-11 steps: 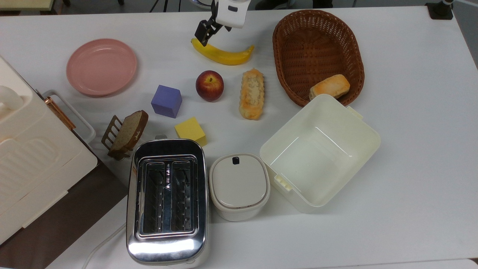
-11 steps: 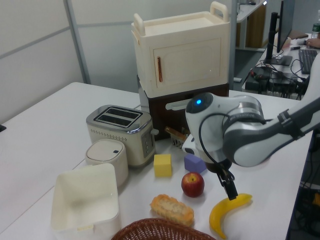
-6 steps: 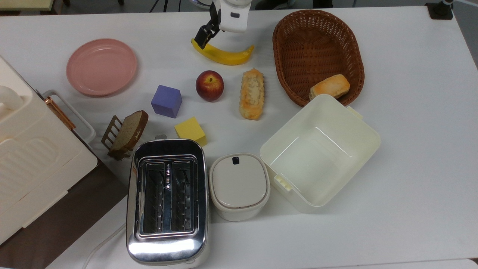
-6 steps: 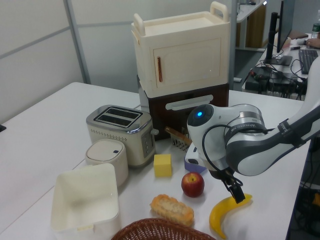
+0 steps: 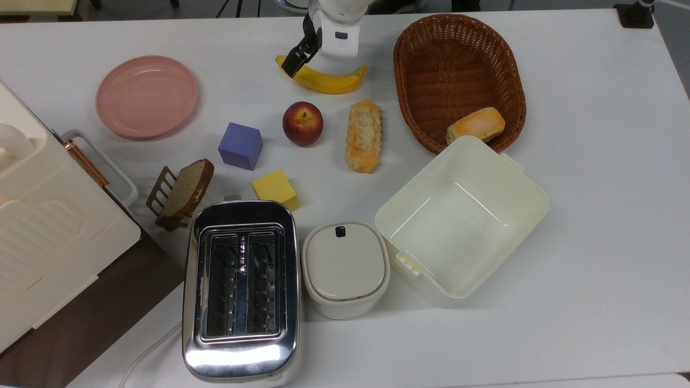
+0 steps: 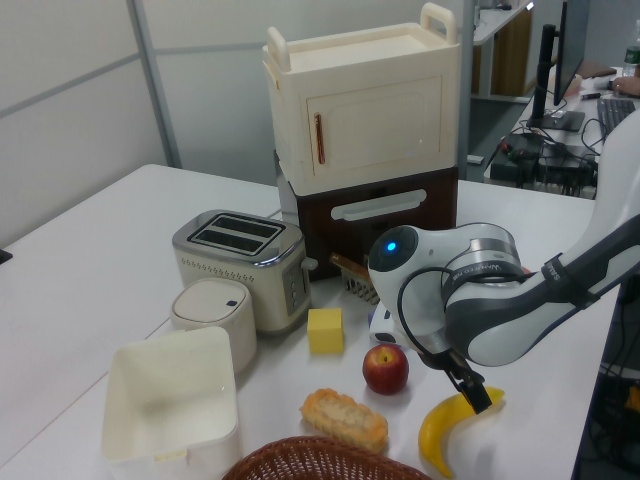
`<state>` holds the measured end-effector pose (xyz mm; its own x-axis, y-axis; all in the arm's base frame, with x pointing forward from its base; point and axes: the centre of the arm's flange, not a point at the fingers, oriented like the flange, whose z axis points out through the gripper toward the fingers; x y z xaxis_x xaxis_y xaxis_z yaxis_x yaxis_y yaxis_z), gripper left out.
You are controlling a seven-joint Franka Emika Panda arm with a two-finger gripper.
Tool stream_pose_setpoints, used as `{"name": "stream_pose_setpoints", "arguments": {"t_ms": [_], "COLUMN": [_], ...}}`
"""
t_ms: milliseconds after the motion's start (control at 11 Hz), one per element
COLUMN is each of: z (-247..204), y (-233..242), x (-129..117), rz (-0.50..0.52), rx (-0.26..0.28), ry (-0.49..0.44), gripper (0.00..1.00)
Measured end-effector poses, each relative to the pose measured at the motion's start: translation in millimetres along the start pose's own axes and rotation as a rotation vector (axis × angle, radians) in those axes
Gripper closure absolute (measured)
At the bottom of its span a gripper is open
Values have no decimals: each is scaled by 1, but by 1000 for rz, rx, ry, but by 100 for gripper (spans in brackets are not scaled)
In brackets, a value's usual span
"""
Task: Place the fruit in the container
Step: 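Lower the open gripper over the middle of the yellow banana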
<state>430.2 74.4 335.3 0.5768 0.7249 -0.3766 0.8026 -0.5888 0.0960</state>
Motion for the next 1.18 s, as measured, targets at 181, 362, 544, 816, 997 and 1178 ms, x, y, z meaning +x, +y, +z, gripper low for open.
{"name": "stream_pose_setpoints", "arguments": {"t_ms": [181,362,544,816,997,1178], "z": [1,-2,4,7,8,10], "y": [0,2,-1,-3,-12,-16], "x": [1,9,13,14,18,20], "rz": [0,71,129,139,120,114], "rx": [-3,-29,-33,-30,-32,-32], "ry": [4,64,83,79,76,69], "gripper": [0,0,0,0,5,17]}}
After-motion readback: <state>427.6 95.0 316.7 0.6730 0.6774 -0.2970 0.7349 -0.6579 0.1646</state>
